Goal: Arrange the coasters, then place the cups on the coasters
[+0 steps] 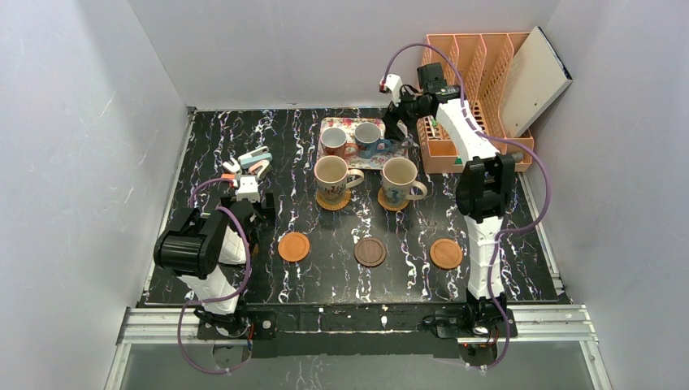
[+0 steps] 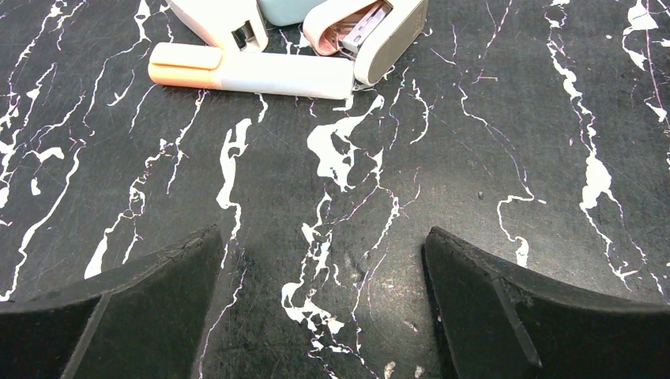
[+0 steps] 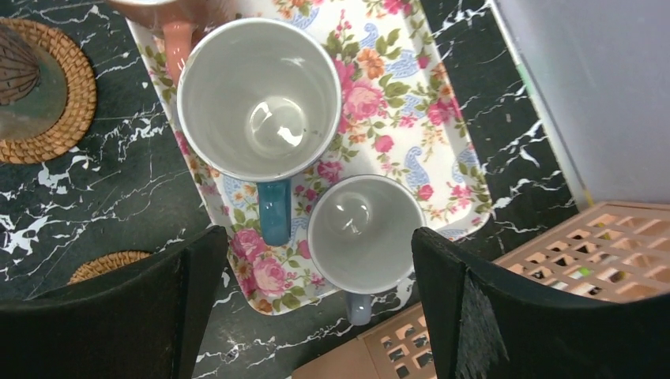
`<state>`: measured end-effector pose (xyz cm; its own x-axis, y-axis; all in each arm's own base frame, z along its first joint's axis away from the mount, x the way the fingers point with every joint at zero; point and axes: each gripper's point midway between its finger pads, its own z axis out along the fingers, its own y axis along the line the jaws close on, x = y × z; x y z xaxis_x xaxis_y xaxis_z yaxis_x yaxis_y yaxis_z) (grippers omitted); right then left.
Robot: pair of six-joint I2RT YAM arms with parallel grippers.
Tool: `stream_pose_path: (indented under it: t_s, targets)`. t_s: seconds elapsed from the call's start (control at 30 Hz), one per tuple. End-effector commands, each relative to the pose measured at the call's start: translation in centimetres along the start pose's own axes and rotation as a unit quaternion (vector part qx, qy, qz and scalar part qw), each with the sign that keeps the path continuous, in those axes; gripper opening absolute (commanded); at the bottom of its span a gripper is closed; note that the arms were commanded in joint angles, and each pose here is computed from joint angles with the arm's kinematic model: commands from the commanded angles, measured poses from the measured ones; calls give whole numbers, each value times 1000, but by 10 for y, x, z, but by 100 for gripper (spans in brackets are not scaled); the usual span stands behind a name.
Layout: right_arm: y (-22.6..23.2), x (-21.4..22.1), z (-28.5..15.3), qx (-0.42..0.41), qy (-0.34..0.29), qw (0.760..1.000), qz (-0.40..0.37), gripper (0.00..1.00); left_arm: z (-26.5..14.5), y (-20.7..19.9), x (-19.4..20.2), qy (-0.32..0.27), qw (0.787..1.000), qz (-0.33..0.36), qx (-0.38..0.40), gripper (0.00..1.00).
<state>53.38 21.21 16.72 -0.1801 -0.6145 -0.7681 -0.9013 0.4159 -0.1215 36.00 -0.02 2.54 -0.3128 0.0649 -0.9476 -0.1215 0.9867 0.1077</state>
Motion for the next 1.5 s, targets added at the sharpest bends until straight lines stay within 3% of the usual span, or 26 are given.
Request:
stream_pose_path:
  t_s: [0.0,0.33,0.6,0.83,1.23,1.47]
  targets:
    - [4,4,6,-18,-2,1000,-1,94,4,6,-10,-14,1000,-8,-17,98]
    - [14,7,5,-36,-1,998,-45,93,4,6,-10,-14,1000,-8,-17,98]
    - [-2,19,7,2,29,998,-54,93,4,6,-10,-14,1000,-8,-17,98]
    - [-3,3,3,5,8,997,-76,95,4,6,-9,-14,1000,-8,-17,98]
    - [24,-10,27,-48,3,989,-142,97,4,6,-10,-14,1000,-8,-17,98]
    - [42,8,45,-77,36,985,-152,95,4,6,-9,-14,1000,-8,-17,98]
